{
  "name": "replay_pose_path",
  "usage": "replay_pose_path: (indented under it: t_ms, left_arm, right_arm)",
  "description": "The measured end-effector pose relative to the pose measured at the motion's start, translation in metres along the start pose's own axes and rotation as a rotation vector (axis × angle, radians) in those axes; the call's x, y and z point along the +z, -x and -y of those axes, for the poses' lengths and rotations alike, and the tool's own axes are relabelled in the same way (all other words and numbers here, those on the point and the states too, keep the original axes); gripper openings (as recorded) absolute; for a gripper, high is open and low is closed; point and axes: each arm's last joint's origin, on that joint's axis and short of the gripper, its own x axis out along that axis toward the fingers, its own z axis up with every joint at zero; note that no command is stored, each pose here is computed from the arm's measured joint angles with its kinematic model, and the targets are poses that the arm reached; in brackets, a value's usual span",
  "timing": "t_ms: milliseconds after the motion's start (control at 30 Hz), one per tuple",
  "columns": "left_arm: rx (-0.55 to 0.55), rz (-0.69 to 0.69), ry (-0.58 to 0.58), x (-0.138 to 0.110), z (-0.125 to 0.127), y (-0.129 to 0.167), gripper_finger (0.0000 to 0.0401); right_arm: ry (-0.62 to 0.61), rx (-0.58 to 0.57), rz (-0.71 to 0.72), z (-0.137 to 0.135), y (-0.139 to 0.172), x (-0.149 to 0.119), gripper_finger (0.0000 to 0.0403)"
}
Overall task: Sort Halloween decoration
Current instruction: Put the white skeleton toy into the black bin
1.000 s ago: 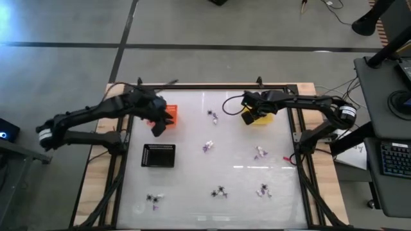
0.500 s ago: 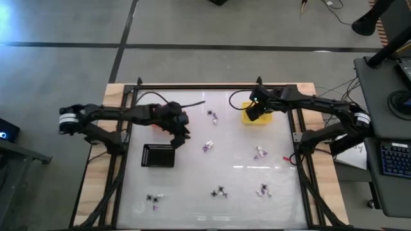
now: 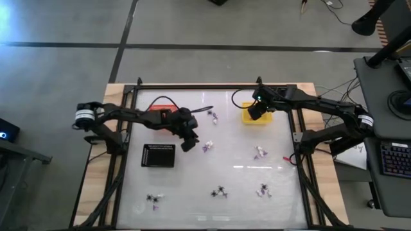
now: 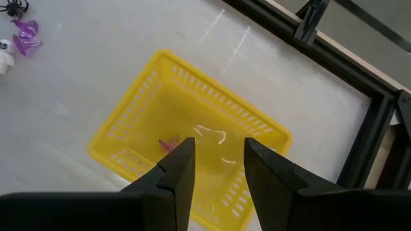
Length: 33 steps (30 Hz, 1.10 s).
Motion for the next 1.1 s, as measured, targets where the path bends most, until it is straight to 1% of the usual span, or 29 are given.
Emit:
replay_pose_path:
  t_ms: [233, 467, 600, 867, 1100]
  left_arm:
    - [0.006, -0.042, 0.018, 0.003, 0.004, -0.025, 0.0118]
    - [0.015, -0.04, 0.013, 0.02, 0.004, -0.046, 0.0118]
    - [0.024, -0.063, 0.021, 0.019, 0.002, -0.053, 0.0118]
    - [0.026, -0.069, 0.031, 0.018, 0.001, -0.056, 0.0118]
    - [0.041, -0.104, 0.06, 0.011, -0.005, -0.068, 0.0118]
  right_arm:
    - [0.042, 0.0, 0.0, 0.0, 0.0, 0.0, 0.0123]
    - [0.068, 0.0, 0.0, 0.0, 0.0, 0.0, 0.0123]
    - [0.092, 0.0, -0.001, 0.0, 0.0, 0.0, 0.0123]
    - [0.107, 0.0, -0.001, 0.0, 0.0, 0.0, 0.0123]
    - [0.115, 0.0, -0.001, 0.0, 0.0, 0.0, 0.0123]
